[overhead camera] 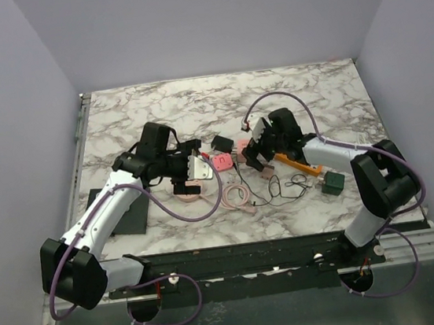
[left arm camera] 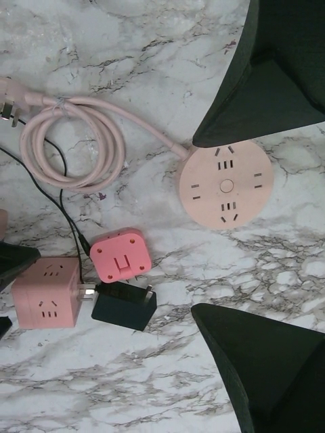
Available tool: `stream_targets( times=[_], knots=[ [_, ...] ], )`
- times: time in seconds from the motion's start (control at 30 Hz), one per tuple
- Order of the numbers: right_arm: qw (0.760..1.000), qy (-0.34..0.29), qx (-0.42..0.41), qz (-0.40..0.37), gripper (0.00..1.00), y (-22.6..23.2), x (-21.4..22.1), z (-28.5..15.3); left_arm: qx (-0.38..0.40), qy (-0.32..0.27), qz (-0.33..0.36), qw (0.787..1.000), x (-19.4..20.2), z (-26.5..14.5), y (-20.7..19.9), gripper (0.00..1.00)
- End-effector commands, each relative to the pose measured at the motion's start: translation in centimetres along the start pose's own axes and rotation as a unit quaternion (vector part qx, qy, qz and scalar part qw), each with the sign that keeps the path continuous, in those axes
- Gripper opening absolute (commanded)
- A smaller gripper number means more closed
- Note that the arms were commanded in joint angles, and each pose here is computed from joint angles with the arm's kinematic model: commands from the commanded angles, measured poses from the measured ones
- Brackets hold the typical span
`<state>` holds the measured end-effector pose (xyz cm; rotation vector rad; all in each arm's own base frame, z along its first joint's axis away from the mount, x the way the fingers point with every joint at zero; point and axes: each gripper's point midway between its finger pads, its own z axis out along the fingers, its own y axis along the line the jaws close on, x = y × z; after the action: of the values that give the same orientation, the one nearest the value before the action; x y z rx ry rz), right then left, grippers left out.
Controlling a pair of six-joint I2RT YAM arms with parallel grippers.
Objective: Insert the plug
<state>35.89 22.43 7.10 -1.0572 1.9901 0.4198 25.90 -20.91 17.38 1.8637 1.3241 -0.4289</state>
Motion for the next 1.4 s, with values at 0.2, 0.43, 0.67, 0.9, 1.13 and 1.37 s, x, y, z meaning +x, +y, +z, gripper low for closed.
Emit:
stream_targets(
  times=[0.2, 0.43, 0.67, 0.9, 1.13, 1.37],
  knots=[
    [0.982, 0.001, -0.131, -0.135, 0.99, 1.2, -0.9, 3.9, -0.022, -0.033, 0.020, 0.999, -2.4, -1.5, 0.4, 0.99],
    [0.982, 0.029, -0.116, -0.150, 0.98, 0.6, 0.7, 3.8, -0.026, -0.035, 0.024, 0.999, -2.5, -1.9, -0.1, 0.99],
    [0.991, -0.012, -0.075, -0.110, 1.00, -0.3, -2.7, 1.9, -0.023, -0.042, 0.018, 0.999, -2.9, -1.9, 0.0, 0.99],
    [0.991, -0.011, -0.078, -0.112, 1.00, -0.3, -3.7, 1.2, -0.020, -0.042, 0.021, 0.999, -2.6, -1.8, -0.5, 0.99],
    [0.983, -0.026, -0.082, -0.160, 1.00, -3.3, -7.5, 1.1, -0.023, -0.040, 0.029, 0.999, -2.7, -2.1, -0.7, 0.99],
    [0.991, -0.064, -0.078, -0.084, 0.95, -3.9, -10.0, 3.0, -0.020, -0.039, 0.027, 0.999, -2.5, -2.2, -1.5, 0.99]
  ],
)
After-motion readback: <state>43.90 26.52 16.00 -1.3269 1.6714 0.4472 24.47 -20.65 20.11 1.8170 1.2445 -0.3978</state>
